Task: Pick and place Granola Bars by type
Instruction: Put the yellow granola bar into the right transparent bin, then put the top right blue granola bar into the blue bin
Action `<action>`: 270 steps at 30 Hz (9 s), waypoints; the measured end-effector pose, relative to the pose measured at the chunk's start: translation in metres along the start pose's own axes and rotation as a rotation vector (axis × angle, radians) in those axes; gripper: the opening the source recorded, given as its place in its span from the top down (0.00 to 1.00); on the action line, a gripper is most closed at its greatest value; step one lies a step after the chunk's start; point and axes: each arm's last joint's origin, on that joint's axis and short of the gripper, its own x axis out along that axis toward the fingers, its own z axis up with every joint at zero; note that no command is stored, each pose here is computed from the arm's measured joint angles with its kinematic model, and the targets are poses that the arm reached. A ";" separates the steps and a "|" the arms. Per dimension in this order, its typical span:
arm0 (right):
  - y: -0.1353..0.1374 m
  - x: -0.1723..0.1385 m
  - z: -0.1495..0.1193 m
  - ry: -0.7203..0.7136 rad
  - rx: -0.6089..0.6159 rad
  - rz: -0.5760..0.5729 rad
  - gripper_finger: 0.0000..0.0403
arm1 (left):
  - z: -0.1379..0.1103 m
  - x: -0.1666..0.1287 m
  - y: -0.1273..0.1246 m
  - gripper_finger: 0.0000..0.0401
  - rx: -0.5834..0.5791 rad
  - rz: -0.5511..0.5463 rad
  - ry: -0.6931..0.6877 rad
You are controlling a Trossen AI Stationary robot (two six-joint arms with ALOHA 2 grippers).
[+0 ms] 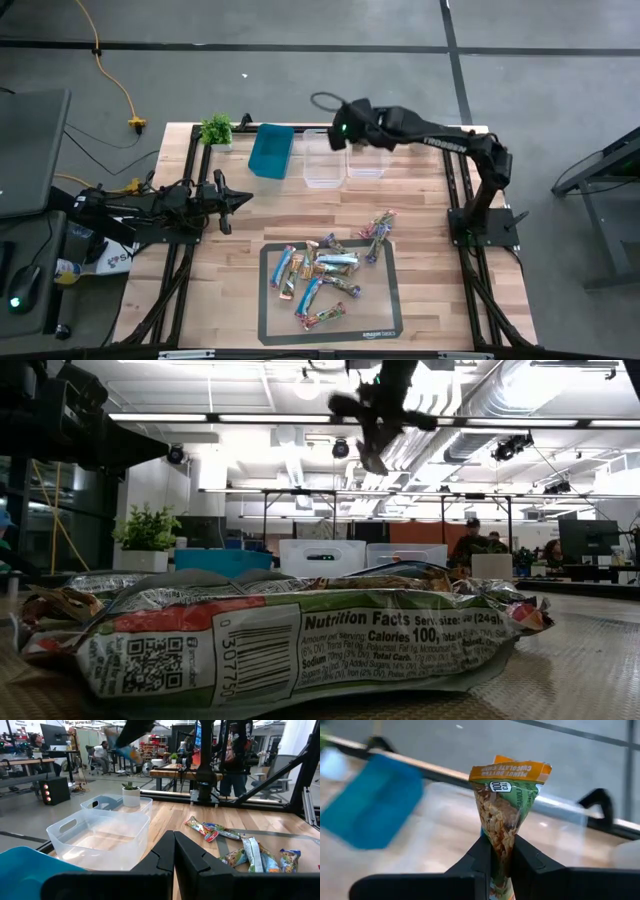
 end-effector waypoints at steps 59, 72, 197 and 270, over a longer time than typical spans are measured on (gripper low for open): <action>-0.059 -0.022 -0.033 0.066 -0.345 0.658 0.59 | 0.000 0.000 0.000 1.00 0.000 0.000 0.000; -0.039 -0.060 -0.124 0.294 -0.984 0.458 0.60 | 0.000 0.000 0.000 1.00 0.000 0.000 0.000; 0.078 -0.077 -0.104 -0.684 -0.432 0.794 0.86 | 0.000 0.000 0.000 1.00 0.000 0.000 0.000; 0.135 0.200 -0.019 -0.013 0.473 0.643 0.62 | 0.000 0.000 0.000 1.00 0.000 0.000 0.000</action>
